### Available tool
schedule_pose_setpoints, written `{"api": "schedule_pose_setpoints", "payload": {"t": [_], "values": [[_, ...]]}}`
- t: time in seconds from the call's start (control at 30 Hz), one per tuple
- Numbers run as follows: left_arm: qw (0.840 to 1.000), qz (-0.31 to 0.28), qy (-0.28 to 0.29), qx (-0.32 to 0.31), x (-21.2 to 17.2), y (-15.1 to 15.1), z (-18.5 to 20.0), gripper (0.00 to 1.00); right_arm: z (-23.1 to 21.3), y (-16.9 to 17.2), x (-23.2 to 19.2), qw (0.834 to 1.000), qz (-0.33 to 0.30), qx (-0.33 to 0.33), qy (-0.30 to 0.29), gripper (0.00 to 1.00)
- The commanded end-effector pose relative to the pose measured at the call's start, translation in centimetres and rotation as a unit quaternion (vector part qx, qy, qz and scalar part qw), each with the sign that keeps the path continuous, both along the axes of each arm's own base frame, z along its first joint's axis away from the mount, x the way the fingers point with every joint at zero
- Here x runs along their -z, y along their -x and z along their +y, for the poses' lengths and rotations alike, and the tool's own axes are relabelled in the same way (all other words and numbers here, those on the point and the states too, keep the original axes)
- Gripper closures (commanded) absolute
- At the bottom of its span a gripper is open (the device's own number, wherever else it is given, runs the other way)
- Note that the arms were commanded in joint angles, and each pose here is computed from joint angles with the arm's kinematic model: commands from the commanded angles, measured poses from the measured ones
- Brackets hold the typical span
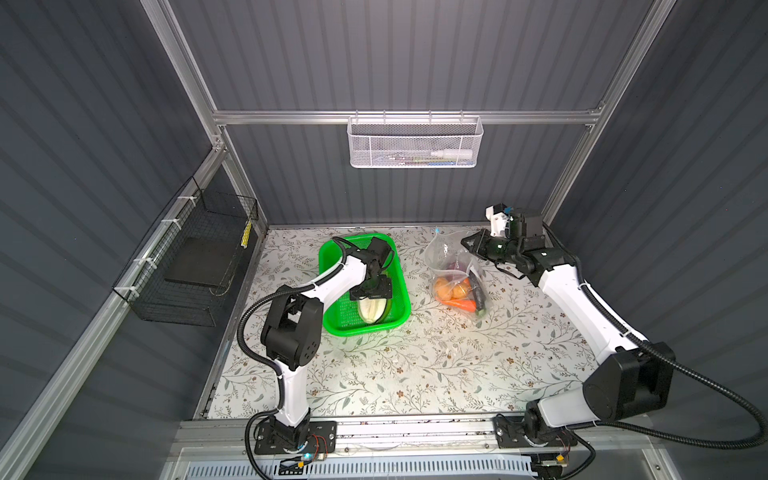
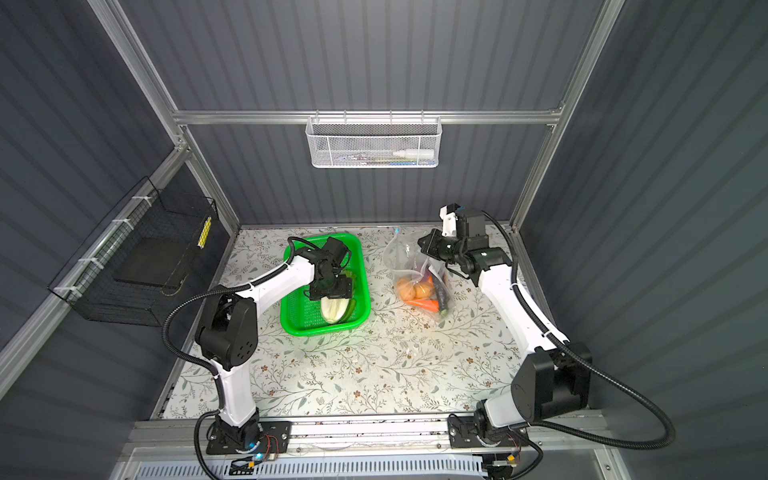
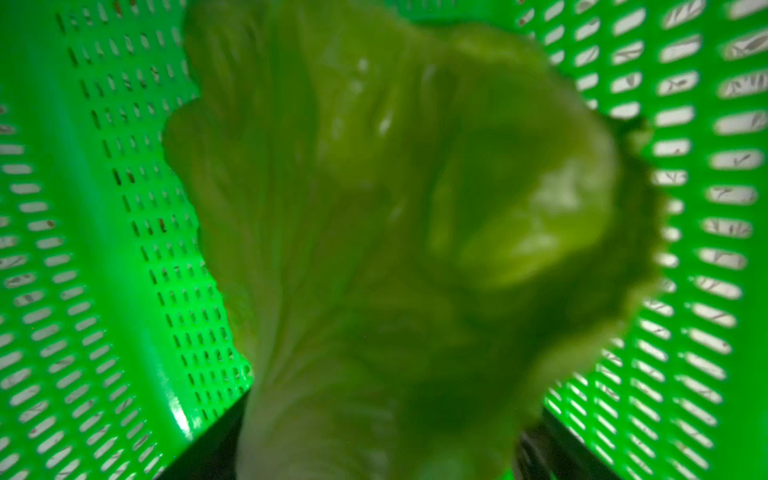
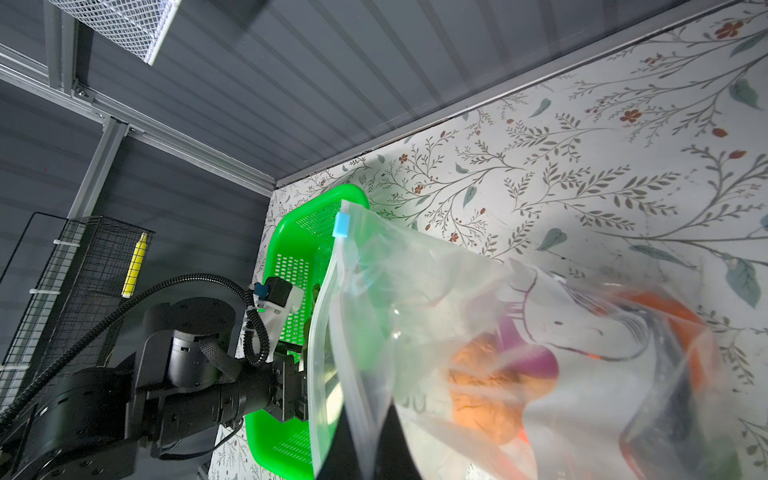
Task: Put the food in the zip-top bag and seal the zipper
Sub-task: 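Move the left gripper back over the basket above the lettuce, then lower the left gripper beside the lettuce and close it on the green pepper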
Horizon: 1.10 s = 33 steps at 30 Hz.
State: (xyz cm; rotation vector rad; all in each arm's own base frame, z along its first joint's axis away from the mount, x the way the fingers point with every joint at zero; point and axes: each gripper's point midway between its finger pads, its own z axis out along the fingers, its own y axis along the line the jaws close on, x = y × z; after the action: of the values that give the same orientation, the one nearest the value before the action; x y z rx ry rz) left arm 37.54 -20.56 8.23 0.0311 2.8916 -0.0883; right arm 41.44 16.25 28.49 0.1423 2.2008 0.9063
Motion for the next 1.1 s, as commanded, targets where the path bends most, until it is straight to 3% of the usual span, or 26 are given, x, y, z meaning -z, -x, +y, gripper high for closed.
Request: {"api": "schedule_pose_setpoints", "payload": {"t": [0.0,0.17,0.33,0.43,0.5,0.6,0.83,1.07], "values": [[0.999,-0.008,-0.04,-0.017,-0.4,-0.2,1.6,0.26,-0.2,0.0,-0.4,1.0,-0.012,-0.001,0.002,1.0],[0.995,-0.041,-0.086,-0.041,-2.1,-1.1,3.9,0.35,-0.3,0.1,-0.4,1.0,-0.013,-0.001,0.003,1.0],[0.986,-0.067,-0.138,-0.07,-3.6,-1.9,7.0,0.31,-0.4,0.0,-0.5,1.0,-0.015,0.0,0.003,1.0],[0.984,-0.063,-0.14,-0.095,-3.1,-2.4,8.4,0.27,-0.4,0.0,-0.5,1.0,-0.016,0.001,0.003,1.0],[0.985,-0.061,-0.128,-0.1,-2.6,-3.0,8.6,0.22,-0.4,0.1,-0.6,1.0,-0.017,0.001,0.002,1.0],[0.987,-0.064,-0.11,-0.096,-2.7,-4.1,7.8,0.01,-0.5,0.2,-0.6,1.0,-0.017,0.001,0.003,1.0],[0.993,-0.079,-0.055,-0.064,-6.3,-4.6,5.7,0.0,-0.7,0.3,-0.8,1.0,-0.019,0.004,0.007,1.0],[0.994,-0.097,0.028,0.03,-9.6,-1.7,1.2,0.07,-0.8,0.4,-0.6,1.0,-0.018,0.006,0.004,1.0]]}}
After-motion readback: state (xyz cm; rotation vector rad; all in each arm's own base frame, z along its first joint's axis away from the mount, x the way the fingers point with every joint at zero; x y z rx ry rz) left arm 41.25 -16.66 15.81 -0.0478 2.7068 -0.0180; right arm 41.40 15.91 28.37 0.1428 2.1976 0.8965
